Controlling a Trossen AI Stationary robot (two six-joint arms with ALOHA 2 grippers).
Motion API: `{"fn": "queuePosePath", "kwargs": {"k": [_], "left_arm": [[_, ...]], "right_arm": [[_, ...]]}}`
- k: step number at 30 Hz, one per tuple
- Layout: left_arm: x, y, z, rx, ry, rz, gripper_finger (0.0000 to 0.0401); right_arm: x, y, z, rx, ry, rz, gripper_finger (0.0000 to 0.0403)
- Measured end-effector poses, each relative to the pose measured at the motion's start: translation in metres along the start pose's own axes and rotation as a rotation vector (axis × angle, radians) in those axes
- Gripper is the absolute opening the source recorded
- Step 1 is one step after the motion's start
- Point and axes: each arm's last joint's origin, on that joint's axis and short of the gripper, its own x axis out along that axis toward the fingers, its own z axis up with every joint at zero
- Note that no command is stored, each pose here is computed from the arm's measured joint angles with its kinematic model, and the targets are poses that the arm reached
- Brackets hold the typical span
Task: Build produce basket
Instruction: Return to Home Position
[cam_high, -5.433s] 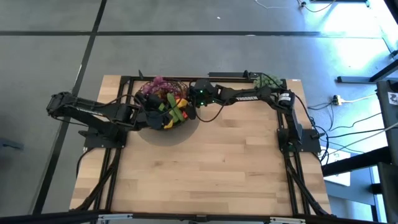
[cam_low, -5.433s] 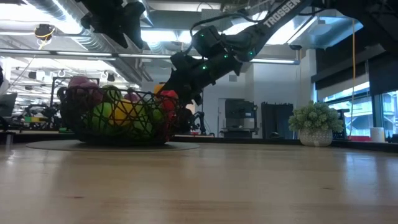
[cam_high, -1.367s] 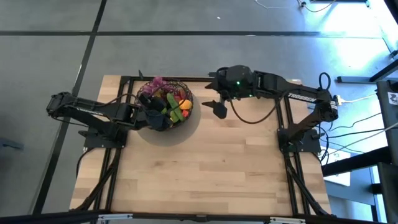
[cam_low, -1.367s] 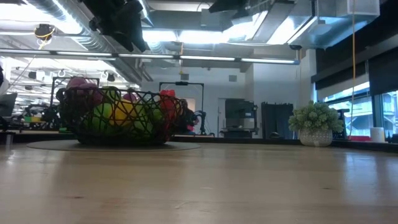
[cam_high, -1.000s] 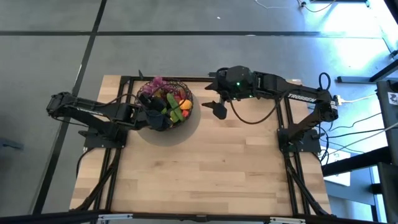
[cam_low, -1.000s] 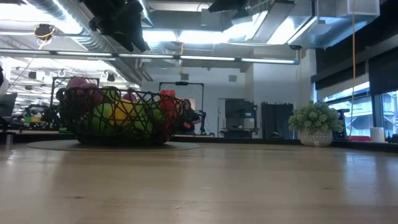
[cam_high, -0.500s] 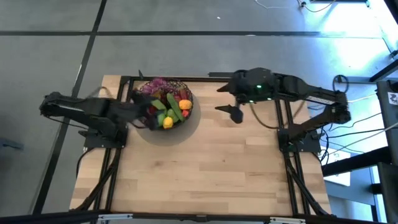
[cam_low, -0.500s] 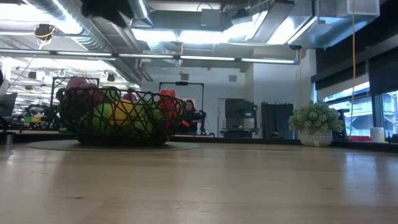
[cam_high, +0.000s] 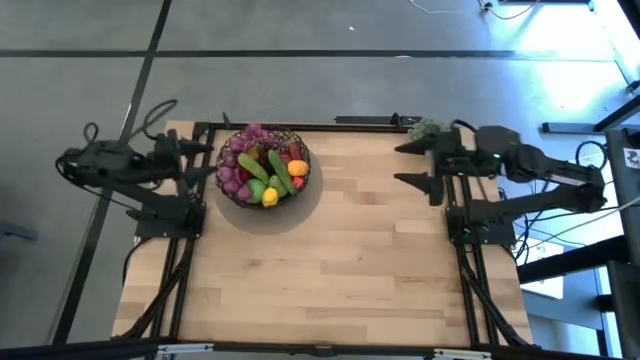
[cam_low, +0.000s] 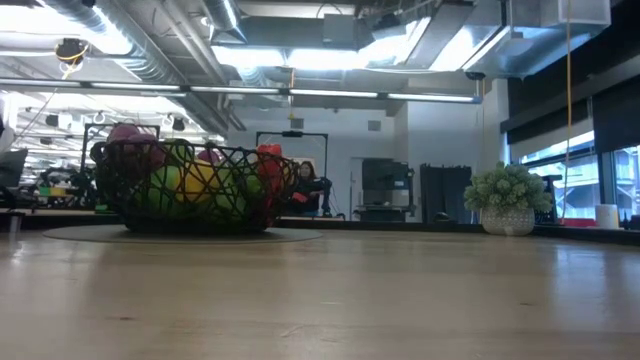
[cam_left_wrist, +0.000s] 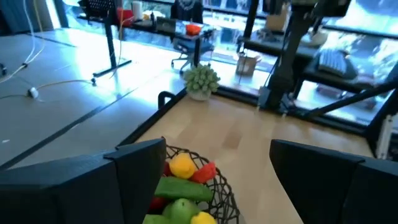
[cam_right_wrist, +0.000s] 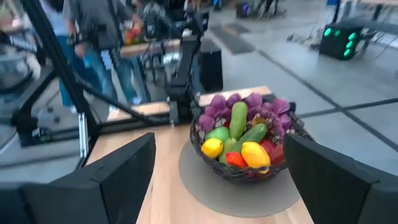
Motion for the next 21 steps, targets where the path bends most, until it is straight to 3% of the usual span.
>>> {"fn": "queuePosePath", "kwargs": {"k": [11,21], "left_arm": [[-0.032,0.030,-0.012,-0.033,-0.035,-0.066,0.0279],[-0.032,0.039,-0.056,-0.069,-0.104,-0.079,0.0279]], "right_arm": [[-0.052,-0.010,-0.056,0.038,-0.184,-0.033,0.0342],[-0.079,-0.018,-0.104,0.084,-0.299,-0.023,0.0342]]}}
